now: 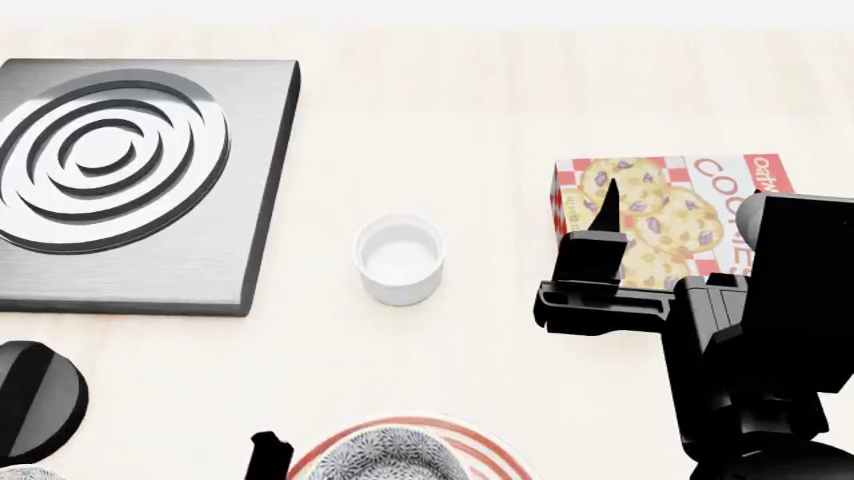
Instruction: Pick the akita bowl on the stove and place it on the plate.
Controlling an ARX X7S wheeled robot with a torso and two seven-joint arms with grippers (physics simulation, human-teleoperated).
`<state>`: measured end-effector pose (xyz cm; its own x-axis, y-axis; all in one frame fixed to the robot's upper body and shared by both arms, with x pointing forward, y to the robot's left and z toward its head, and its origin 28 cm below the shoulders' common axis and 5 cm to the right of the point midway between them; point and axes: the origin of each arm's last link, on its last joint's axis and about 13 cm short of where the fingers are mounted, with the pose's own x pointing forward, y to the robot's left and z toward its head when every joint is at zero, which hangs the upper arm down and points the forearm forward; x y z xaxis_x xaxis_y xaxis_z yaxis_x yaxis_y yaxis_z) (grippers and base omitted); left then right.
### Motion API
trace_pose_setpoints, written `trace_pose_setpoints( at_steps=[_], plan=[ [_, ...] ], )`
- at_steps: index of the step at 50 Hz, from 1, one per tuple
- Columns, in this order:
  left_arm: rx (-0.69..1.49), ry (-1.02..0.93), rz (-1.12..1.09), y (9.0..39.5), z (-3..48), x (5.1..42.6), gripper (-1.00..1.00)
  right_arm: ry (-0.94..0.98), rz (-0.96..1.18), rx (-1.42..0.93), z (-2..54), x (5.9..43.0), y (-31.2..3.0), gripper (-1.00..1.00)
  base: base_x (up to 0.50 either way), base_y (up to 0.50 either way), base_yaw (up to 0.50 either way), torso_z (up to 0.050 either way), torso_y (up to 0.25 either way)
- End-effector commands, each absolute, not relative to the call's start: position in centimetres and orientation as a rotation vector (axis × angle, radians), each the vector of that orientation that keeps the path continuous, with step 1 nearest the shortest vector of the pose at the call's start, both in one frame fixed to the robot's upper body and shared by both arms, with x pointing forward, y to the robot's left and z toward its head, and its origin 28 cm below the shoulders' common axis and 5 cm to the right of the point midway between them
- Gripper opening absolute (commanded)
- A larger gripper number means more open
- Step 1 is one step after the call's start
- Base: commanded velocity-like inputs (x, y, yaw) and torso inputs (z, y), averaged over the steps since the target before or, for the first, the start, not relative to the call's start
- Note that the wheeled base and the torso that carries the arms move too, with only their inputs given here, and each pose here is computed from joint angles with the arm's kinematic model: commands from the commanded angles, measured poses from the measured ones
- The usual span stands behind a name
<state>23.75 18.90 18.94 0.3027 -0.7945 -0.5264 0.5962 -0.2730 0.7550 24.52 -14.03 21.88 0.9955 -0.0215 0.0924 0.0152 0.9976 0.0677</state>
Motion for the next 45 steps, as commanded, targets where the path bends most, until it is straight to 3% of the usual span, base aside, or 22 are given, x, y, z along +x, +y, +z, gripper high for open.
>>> trace_pose_setpoints(
  at_steps=[1,45],
  plan=[
    [1.258,-0.226,-1.347,18.8,18.8,23.7,-1.0,-0.093,-0.018,0.067,21.9,24.5,-14.0,1.0,0.0,0.0,0.0,0.0,0.0],
    [1.237,-0.198,-1.351,18.7,16.5,23.7,-1.0,-0.093,-0.018,0.067,21.9,24.5,-14.0,1.0,0.0,0.0,0.0,0.0,0.0]
  ],
)
